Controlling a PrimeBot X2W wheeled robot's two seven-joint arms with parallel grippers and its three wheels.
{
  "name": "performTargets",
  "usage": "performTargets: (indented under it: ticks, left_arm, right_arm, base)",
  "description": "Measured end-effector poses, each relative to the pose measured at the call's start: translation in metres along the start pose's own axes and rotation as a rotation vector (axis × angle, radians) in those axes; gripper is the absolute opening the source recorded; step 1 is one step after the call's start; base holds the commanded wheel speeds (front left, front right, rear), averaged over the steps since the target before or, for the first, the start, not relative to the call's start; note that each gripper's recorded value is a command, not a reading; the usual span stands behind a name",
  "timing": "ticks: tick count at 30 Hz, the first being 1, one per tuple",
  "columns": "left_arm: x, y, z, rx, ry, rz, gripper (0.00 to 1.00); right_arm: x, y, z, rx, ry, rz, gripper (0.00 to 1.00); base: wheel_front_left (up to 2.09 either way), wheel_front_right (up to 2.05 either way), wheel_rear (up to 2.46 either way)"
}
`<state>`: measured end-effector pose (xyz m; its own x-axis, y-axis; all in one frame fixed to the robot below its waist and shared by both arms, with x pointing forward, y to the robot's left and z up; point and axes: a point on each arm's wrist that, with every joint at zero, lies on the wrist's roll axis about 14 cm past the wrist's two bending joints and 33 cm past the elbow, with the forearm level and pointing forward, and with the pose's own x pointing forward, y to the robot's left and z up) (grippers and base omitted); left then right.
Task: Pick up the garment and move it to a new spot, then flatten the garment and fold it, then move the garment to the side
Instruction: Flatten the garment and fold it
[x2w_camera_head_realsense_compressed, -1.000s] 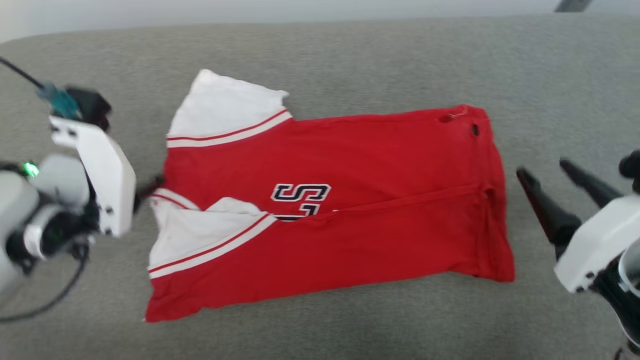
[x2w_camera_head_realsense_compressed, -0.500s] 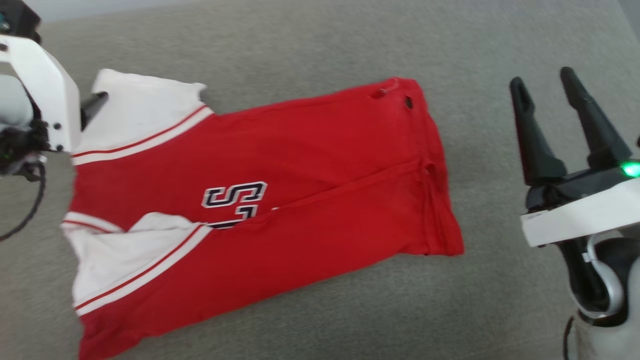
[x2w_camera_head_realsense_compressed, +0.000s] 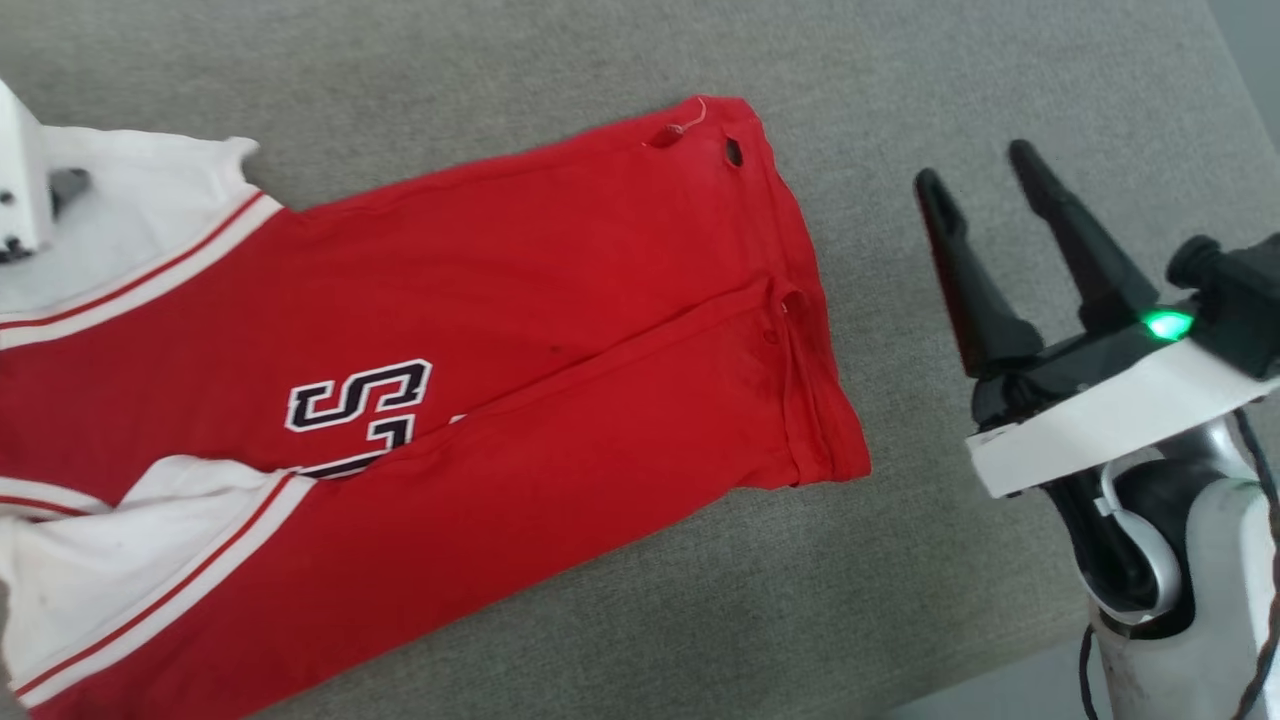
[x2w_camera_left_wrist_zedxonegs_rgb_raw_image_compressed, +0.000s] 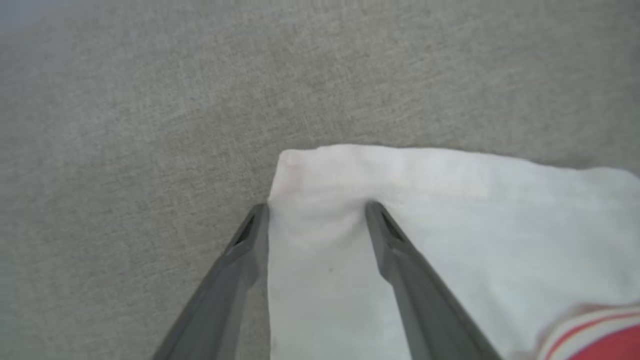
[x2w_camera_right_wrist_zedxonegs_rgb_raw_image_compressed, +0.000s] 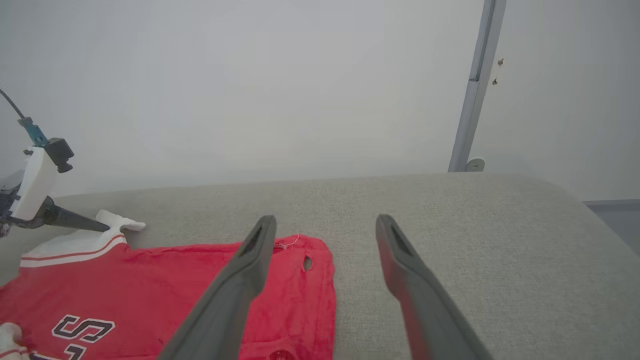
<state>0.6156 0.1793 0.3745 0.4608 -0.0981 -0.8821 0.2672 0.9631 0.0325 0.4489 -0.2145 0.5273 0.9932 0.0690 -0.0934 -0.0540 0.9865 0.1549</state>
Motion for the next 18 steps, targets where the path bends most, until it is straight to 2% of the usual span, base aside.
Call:
performTargets:
  ticks: [4, 5, 10, 18]
  left_arm:
    - [0.013, 0.000, -0.004, -0.040, 0.073, 0.007, 1.00]
    - [0.015, -0.003, -0.006, -0.053, 0.099, -0.003, 0.00]
    - [0.020, -0.010, -0.007, -0.040, 0.130, -0.027, 0.00]
    - [0.021, -0.016, -0.001, -0.035, 0.108, -0.042, 0.00]
  right_arm:
    - [0.005, 0.005, -0.018, 0.003, 0.084, 0.030, 1.00]
    - [0.007, 0.006, -0.023, 0.004, 0.108, 0.038, 1.00]
    - [0.023, 0.008, -0.038, -0.023, 0.222, 0.072, 1.00]
    - [0.072, 0.008, -0.055, -0.091, 0.420, 0.112, 1.00]
  base:
    - [0.00, 0.00, 0.00]
    - [0.00, 0.00, 0.00]
    - [0.00, 0.00, 0.00]
    - [0.00, 0.00, 0.00]
